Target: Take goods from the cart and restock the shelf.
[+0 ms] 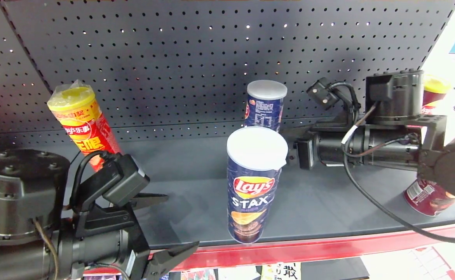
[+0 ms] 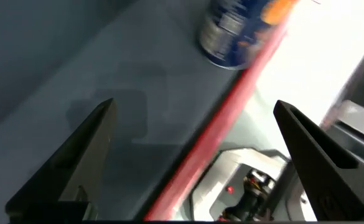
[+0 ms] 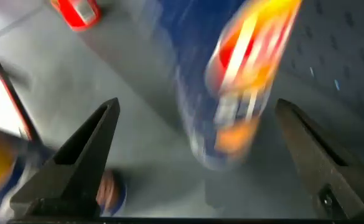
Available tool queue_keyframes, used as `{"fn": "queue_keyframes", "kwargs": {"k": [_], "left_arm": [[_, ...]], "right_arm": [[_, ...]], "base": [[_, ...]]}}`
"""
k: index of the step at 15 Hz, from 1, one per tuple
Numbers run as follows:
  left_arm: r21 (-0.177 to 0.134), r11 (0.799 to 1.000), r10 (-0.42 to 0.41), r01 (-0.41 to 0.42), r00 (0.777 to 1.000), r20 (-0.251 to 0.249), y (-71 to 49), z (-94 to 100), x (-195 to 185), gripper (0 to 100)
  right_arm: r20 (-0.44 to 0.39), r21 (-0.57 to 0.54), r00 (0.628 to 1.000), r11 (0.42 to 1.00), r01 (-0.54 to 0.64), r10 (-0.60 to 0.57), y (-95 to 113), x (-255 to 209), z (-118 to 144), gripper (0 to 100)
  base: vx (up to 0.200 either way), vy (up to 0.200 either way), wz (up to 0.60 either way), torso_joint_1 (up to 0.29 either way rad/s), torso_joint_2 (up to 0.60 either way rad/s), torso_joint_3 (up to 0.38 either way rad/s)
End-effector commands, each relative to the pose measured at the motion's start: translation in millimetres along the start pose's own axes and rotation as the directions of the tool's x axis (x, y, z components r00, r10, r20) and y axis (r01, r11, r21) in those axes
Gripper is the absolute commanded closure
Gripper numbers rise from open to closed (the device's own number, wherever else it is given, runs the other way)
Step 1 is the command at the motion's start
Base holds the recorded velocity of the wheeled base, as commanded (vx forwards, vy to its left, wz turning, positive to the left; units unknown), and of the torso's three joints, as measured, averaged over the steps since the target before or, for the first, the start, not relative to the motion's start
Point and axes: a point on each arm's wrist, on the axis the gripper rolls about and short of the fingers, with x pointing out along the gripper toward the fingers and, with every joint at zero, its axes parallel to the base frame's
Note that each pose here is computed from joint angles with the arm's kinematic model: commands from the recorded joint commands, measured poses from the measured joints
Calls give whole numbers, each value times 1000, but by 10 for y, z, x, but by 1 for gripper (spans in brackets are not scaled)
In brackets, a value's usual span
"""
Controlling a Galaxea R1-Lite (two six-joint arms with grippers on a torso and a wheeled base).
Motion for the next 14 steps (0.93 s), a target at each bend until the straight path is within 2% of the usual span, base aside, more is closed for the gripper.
{"fn": "queue_keyframes", "kwargs": {"k": [1,5,8,9,14], "left_arm": [[-8,1000,26,-27,1000,-8,53,24,52,0],[3,999,40,-40,998,-39,79,7,142,0],[30,999,36,-34,996,-78,96,-36,249,0],[45,999,32,-29,996,-88,96,-42,287,0],[61,998,28,-22,995,-100,131,18,444,0]], "right_arm": [[22,-9,999,999,38,-38,105,-332,-17,0],[3,11,998,998,63,-63,254,-719,-239,0],[30,-2,998,998,56,-56,412,-1074,-379,0],[57,-14,997,998,55,-54,476,-1233,-420,0],[172,-48,984,998,52,-43,696,-1758,-587,0]], "base": [[0,0,0,0,0,0],[0,0,0,0,0,0],[0,0,0,0,0,0],[0,0,0,0,0,0],[0,0,0,0,0,0]]}}
